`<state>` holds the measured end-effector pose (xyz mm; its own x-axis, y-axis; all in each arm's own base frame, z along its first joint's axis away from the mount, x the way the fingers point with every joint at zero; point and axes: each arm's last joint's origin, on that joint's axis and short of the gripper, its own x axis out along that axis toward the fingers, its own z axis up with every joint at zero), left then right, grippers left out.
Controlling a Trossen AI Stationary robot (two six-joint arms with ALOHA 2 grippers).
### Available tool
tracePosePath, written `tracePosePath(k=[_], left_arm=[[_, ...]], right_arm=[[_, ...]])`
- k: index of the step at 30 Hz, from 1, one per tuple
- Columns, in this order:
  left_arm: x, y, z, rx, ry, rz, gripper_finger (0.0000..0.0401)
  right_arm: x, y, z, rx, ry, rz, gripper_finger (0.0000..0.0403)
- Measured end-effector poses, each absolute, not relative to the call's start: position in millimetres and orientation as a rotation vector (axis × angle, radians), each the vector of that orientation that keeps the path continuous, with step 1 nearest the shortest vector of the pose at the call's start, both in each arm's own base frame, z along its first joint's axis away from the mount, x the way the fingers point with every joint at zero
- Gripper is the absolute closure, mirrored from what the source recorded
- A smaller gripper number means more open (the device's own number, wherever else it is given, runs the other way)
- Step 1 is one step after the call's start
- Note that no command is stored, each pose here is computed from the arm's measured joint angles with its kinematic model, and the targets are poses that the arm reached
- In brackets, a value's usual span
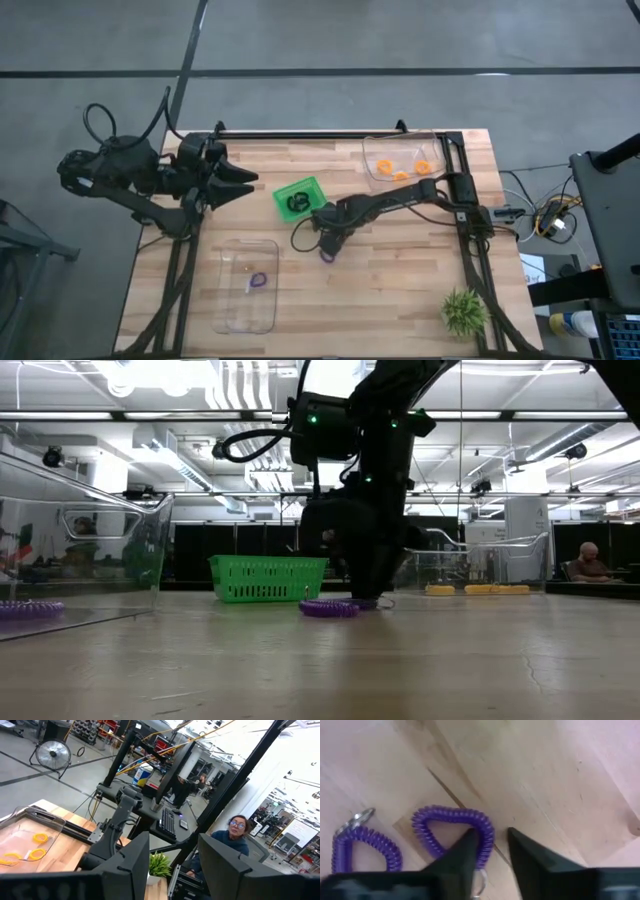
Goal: Sort spring keychains
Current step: Put the top purple spring keychain into the bottom transparent bin
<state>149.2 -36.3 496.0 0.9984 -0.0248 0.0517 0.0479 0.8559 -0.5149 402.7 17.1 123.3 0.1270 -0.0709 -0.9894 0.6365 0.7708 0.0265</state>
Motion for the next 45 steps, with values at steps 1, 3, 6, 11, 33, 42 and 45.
tracePosePath(k=[1,3,6,11,33,42,45], left_arm=[[149,-36,496,-0.542,-0.044,-0.038,0.0241],[149,-36,496,-0.542,-0.043,-0.038,0.0241],[149,-36,496,-0.542,-0.041,-0.037,0.0241],[149,-36,495,-0.542,-0.038,-0.036,0.0241],[187,-41,436,-0.478,0.061,0.239,0.0241],[218,-44,387,-0.375,0.075,0.498,0.0241],[227,-45,376,-0.366,0.062,0.54,0.0241]], right_arm=[[402,17,124,0.503,1.365,-0.533,0.0327],[402,15,126,0.49,1.377,-0.499,0.0372],[401,14,133,0.495,1.365,-0.483,0.0383],[397,13,156,0.501,1.345,-0.444,0.0392],[350,5,330,0.673,0.732,-0.466,0.0394],[345,-1,359,0.689,0.482,-0.537,0.0394],[348,-2,363,0.676,0.425,-0.533,0.0394]])
